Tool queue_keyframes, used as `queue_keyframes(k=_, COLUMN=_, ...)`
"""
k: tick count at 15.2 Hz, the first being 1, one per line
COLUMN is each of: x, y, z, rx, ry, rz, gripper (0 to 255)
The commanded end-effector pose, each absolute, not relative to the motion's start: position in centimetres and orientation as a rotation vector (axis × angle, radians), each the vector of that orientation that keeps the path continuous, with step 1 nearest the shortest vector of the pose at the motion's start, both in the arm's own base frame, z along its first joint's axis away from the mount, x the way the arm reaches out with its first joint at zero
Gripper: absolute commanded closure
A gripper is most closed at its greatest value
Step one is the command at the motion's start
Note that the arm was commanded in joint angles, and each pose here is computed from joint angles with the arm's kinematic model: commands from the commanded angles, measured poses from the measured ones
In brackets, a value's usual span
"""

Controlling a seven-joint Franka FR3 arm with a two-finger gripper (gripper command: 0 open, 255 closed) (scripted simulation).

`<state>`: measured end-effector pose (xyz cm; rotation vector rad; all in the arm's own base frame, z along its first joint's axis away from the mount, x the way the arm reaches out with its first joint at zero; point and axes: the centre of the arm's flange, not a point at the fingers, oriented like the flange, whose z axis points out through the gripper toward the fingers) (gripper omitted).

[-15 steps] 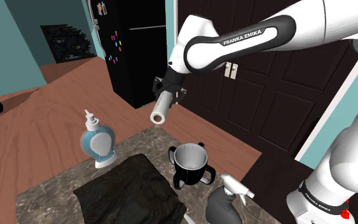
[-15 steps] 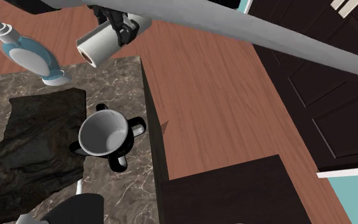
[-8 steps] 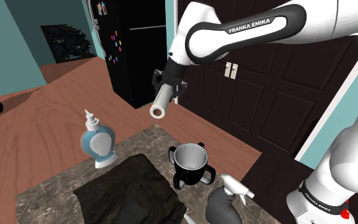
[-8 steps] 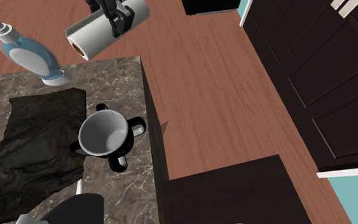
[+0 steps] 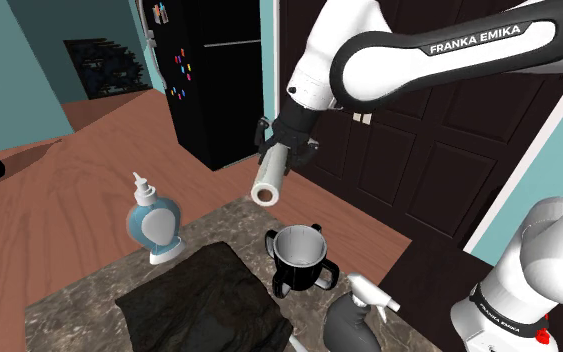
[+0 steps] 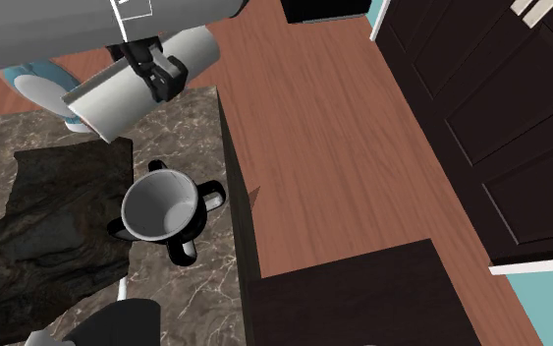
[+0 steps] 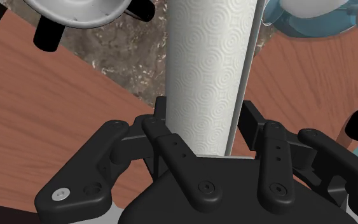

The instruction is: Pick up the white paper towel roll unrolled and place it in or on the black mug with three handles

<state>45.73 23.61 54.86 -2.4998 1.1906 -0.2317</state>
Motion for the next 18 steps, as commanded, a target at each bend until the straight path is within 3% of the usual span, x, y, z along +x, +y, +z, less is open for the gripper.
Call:
queue_keyframes(k=1, x=43.4, y=24.7, z=55.2, rx=-2.499, ry=1.192, rz=-0.232, gripper=255)
queue_keyframes(k=10, x=32.3, y=28.4, z=56.7, rx=-2.499, ry=1.192, rz=-0.232, gripper=255)
queue_keyframes(k=18, x=32.3, y=28.4, z=52.5, rx=-2.499, ry=1.192, rz=-0.232, gripper=255)
